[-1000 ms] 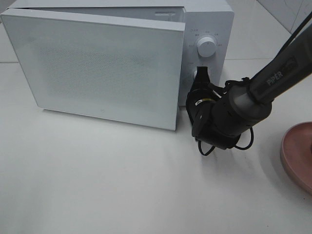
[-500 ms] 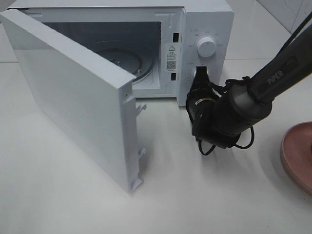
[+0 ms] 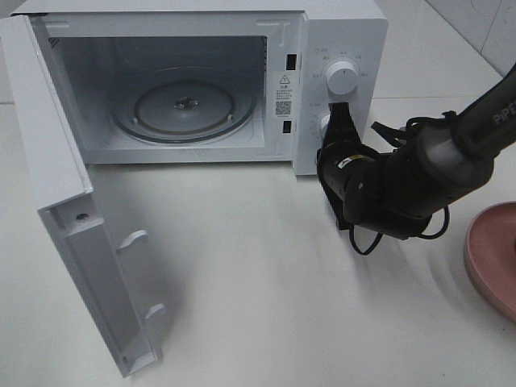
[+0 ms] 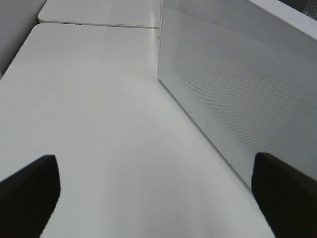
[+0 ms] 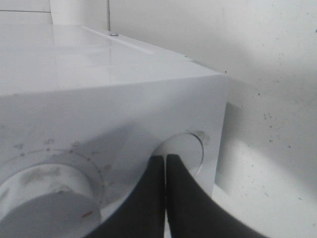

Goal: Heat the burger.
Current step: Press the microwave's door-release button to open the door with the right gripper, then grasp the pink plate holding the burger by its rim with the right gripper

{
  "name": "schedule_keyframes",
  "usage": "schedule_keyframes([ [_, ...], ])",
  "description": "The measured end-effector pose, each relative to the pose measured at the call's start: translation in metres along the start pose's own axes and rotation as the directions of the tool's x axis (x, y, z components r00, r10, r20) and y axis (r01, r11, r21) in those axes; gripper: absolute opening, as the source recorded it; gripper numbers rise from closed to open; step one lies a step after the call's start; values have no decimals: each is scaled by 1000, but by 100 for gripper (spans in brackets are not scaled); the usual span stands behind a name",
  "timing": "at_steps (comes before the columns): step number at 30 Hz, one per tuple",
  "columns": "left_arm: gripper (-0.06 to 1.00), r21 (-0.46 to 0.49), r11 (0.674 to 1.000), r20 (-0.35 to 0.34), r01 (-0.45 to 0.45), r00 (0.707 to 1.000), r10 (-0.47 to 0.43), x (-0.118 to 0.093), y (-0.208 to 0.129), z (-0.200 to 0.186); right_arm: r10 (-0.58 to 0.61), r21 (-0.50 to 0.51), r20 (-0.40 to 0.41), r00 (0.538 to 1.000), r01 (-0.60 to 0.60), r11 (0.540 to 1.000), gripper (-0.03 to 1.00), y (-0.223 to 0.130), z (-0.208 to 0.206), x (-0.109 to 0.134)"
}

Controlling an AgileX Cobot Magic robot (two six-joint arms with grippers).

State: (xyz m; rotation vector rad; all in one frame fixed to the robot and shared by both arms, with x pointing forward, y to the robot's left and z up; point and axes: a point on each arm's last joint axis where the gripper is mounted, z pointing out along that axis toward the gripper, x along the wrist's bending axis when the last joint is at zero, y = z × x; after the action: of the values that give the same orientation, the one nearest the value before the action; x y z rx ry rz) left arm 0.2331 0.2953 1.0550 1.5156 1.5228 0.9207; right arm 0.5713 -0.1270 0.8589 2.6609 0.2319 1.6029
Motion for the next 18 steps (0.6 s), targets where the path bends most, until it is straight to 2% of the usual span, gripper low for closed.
schedule_keyframes([
  [5, 97, 0, 1000, 0, 0, 1000, 0, 0, 0, 0, -33, 40, -2, 999, 33, 999, 1, 3, -15, 5],
  [9, 97, 0, 1000, 0, 0, 1000, 0, 0, 0, 0, -71, 79, 68, 995, 65, 995, 1, 7, -30, -3],
  [12, 97, 0, 1000, 0, 0, 1000, 0, 0, 0, 0, -83, 89, 82, 993, 75, 993, 1, 8, -33, -4],
  [14, 97, 0, 1000, 0, 0, 1000, 0, 0, 0, 0, -169, 152, 122, 978, 150, 977, 1, 9, -46, -5],
  [18, 97, 0, 1000, 0, 0, 1000, 0, 0, 0, 0, -255, 204, 143, 956, 224, 953, 2, 9, -55, -3],
])
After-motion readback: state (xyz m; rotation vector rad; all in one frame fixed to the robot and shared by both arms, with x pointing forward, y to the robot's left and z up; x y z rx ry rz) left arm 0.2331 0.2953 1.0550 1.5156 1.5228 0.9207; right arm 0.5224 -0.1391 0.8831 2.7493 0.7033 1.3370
